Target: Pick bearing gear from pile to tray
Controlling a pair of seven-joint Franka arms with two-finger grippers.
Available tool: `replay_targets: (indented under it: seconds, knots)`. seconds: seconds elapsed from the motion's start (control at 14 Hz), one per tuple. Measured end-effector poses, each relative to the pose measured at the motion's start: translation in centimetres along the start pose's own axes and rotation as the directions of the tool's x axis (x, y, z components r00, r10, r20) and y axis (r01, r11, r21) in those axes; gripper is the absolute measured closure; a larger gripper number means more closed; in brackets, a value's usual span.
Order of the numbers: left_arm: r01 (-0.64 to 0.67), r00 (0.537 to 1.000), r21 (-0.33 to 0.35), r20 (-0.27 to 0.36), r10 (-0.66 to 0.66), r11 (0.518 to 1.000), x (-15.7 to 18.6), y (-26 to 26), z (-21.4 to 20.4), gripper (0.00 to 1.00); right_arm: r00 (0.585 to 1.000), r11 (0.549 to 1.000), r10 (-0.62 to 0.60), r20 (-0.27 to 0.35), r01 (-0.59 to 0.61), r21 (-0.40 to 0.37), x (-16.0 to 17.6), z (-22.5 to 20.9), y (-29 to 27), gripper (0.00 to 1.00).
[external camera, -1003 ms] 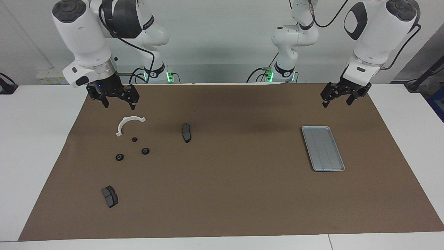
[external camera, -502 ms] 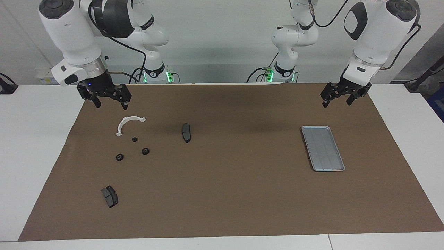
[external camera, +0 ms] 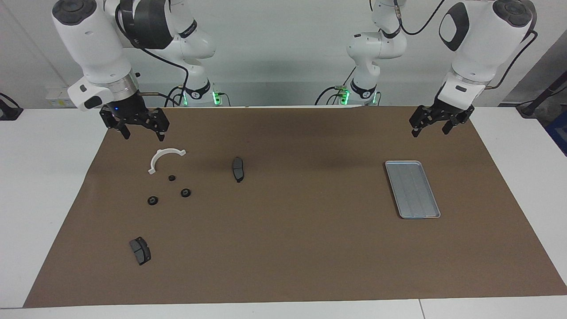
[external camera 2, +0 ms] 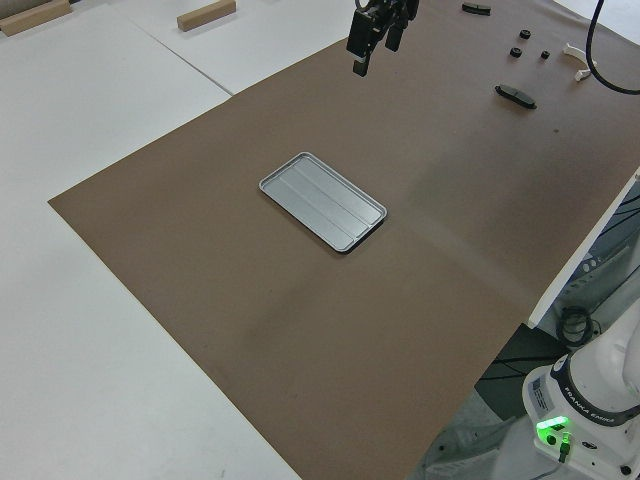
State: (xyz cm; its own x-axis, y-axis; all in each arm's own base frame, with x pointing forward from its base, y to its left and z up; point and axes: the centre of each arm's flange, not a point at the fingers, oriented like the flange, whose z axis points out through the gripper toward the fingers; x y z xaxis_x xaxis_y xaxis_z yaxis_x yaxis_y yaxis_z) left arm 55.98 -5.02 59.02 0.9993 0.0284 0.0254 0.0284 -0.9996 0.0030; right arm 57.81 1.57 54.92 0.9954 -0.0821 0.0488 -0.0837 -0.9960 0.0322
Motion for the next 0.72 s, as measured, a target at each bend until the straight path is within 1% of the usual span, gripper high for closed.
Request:
replay_targets:
  seconds: [0.29, 0.5, 0.64, 0.72]
  knots:
    - [0.0, 1.0, 0.0, 0.0, 0.0, 1.0, 0.0, 0.0, 0.0, 0.0, 1.0, 1.0, -0.007, -0.016, 0.007, 0.006, -0.3, 7.4, -0.3, 0.0]
    - [0.0, 1.0, 0.0, 0.0, 0.0, 1.0, 0.0, 0.0, 0.0, 0.0, 0.999, 1.0, -0.027, -0.047, 0.028, 0.015, -0.7, 13.9, -0.1, 0.0]
    - [0.0, 1.0, 0.0, 0.0, 0.0, 1.0, 0.0, 0.0, 0.0, 0.0, 0.998, 1.0, -0.013, -0.06, 0.014, 0.02, -0.5, 18.0, 1.2, 0.0]
    - [0.0, 1.0, 0.0, 0.0, 0.0, 1.0, 0.0, 0.0, 0.0, 0.0, 0.998, 1.0, -0.002, -0.06, 0.003, 0.021, -0.2, 19.1, 2.2, 0.0]
